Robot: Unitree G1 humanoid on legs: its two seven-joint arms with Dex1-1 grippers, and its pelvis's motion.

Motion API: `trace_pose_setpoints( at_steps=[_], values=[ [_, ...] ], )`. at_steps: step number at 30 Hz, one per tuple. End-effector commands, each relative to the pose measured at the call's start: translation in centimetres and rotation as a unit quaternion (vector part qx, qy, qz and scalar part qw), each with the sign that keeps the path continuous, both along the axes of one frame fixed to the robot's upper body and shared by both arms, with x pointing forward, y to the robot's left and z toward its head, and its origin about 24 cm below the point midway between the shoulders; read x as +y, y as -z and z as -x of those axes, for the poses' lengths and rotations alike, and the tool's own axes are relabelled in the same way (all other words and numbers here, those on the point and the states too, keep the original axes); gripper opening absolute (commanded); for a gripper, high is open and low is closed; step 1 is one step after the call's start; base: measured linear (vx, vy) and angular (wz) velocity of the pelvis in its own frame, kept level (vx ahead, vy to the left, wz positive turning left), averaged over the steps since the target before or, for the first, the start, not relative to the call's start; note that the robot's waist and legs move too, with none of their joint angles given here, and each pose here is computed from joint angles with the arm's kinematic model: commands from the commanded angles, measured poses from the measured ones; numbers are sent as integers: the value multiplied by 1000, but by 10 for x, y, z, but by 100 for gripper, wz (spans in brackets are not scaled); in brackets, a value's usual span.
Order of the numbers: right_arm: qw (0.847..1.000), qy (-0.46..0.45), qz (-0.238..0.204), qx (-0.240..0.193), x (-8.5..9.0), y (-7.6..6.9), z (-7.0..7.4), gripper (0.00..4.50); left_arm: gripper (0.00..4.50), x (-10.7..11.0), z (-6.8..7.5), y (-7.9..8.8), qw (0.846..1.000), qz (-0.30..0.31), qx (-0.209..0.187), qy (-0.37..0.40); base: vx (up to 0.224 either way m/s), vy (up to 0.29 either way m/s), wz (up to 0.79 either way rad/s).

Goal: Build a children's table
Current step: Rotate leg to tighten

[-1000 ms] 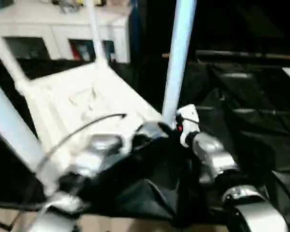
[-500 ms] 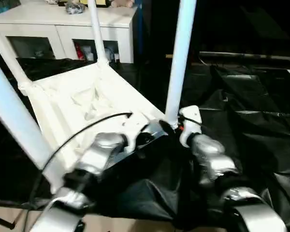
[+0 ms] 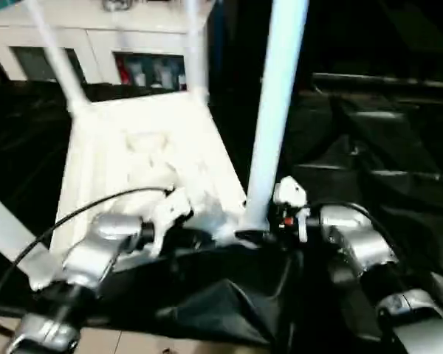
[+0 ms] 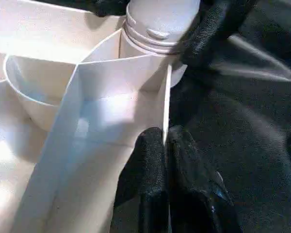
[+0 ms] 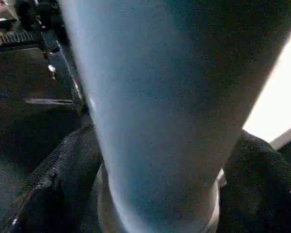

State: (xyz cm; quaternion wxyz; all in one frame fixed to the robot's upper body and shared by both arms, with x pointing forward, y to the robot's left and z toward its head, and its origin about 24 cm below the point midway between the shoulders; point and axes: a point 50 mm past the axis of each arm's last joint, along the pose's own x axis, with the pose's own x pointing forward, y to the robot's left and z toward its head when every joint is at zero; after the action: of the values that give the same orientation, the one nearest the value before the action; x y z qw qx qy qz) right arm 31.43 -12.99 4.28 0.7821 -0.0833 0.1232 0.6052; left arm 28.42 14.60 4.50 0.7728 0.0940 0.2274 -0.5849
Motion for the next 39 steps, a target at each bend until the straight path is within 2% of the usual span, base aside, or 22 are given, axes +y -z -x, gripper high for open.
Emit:
trace_pose_setpoints(
  at_steps=[1,13,16,17,18,21,23,25,26,28,30,34,35,36,37,38,39],
  values=[
    [1000,-7,-6,7,-1,-1,1,385,0,-4,9,11,999,12,38,11,0,0,0],
    [999,-23,-10,24,3,2,4,293,0,-2,9,11,999,7,33,3,0,0,0],
    [999,14,-25,19,7,4,1,268,0,-3,4,11,999,7,23,-25,0,0,0],
    [998,61,-25,18,9,8,-3,266,0,-6,-2,13,999,2,14,-50,0,0,0],
    [998,61,-25,18,9,8,-3,265,0,-6,-2,13,999,2,14,-50,0,0,0],
    [986,162,-25,27,20,22,-8,263,0,-18,-16,17,994,-14,-10,-108,0,0,0],
    [984,173,-26,28,22,23,-8,263,0,-20,-18,17,993,-16,-13,-117,0,0,0],
    [975,221,-14,26,31,30,-10,263,0,-29,-27,17,988,-20,-23,-155,0,0,0],
    [962,272,-9,30,39,35,-12,263,0,-37,-35,18,981,-21,-27,-191,0,0,0],
    [944,328,-1,36,45,39,-16,263,0,-47,-41,19,976,-23,-36,-216,0,0,0],
    [934,356,4,38,49,40,-17,263,0,-54,-44,19,973,-27,-45,-225,0,0,0],
    [937,347,-8,26,60,36,-18,263,0,-64,-47,17,972,-29,-65,-226,0,0,0],
    [938,344,-27,27,62,32,-19,297,0,-68,-46,17,974,-24,-65,-217,0,0,0],
    [938,343,-36,29,62,31,-19,297,0,-69,-45,17,975,-22,-65,-214,0,0,0],
    [940,336,-49,32,62,28,-20,332,0,-69,-45,17,976,-19,-64,-206,0,0,0],
    [947,315,-61,25,62,25,-20,332,0,-66,-44,16,977,-15,-65,-201,0,0,0],
    [947,315,-61,25,62,25,-20,332,0,-66,-44,16,977,-15,-65,-201,0,0,0]
  ],
)
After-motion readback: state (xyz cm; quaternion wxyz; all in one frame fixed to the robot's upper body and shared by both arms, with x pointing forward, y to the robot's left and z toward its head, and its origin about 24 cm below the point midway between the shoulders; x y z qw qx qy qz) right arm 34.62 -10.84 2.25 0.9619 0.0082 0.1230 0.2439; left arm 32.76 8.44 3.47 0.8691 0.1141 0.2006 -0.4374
